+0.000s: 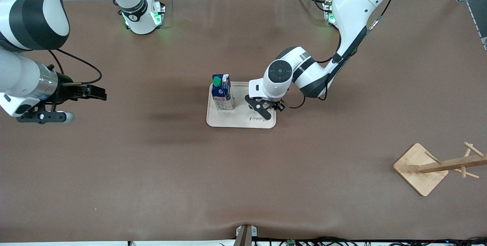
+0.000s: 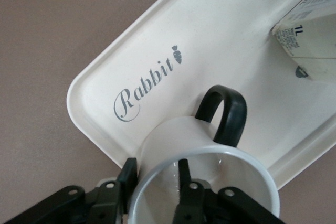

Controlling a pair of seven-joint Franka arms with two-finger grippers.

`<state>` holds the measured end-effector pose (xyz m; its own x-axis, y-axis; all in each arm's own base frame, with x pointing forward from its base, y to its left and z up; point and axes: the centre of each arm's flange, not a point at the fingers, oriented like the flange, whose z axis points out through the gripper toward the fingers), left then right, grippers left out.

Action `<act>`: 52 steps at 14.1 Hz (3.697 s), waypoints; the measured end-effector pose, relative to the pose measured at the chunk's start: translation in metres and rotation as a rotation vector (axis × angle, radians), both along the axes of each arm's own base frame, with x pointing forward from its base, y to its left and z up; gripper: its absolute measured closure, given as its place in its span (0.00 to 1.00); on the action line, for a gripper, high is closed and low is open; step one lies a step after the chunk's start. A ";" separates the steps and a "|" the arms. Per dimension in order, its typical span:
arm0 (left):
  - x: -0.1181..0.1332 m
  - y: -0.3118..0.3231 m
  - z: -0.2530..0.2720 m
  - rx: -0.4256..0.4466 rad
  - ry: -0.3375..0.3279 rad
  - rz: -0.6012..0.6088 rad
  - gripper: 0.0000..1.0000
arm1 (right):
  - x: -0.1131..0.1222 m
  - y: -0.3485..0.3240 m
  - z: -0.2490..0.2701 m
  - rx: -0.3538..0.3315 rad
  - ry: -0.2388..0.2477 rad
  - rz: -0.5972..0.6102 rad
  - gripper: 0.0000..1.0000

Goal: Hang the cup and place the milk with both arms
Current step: 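Grasp the mug rim with the left gripper while the right gripper reaches the milk, then carry the mug toward the wooden stand while the right gripper grasps the milk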

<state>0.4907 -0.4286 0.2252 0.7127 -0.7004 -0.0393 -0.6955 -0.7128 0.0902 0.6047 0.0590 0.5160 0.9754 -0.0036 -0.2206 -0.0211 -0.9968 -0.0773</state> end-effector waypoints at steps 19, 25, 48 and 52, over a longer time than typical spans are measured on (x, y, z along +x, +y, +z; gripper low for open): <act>0.092 0.123 0.157 0.037 -0.081 0.263 0.95 | -0.042 0.235 -0.077 0.121 0.153 0.158 0.00; 0.111 0.217 0.207 0.094 -0.076 0.412 0.95 | -0.060 0.296 -0.117 0.130 0.186 0.135 0.00; 0.159 0.553 0.280 0.079 -0.137 0.415 0.95 | -0.097 0.352 -0.187 0.077 0.152 0.078 0.48; 0.167 0.582 0.286 0.075 -0.163 0.418 0.95 | -0.084 0.342 -0.155 0.063 0.183 0.060 0.51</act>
<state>0.6576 0.1536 0.5109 0.9348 -0.3504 0.0577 -0.3472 -0.9359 -0.0590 0.5204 0.4011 0.3610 0.9170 0.0727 -0.3922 0.0187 -0.9900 -0.1398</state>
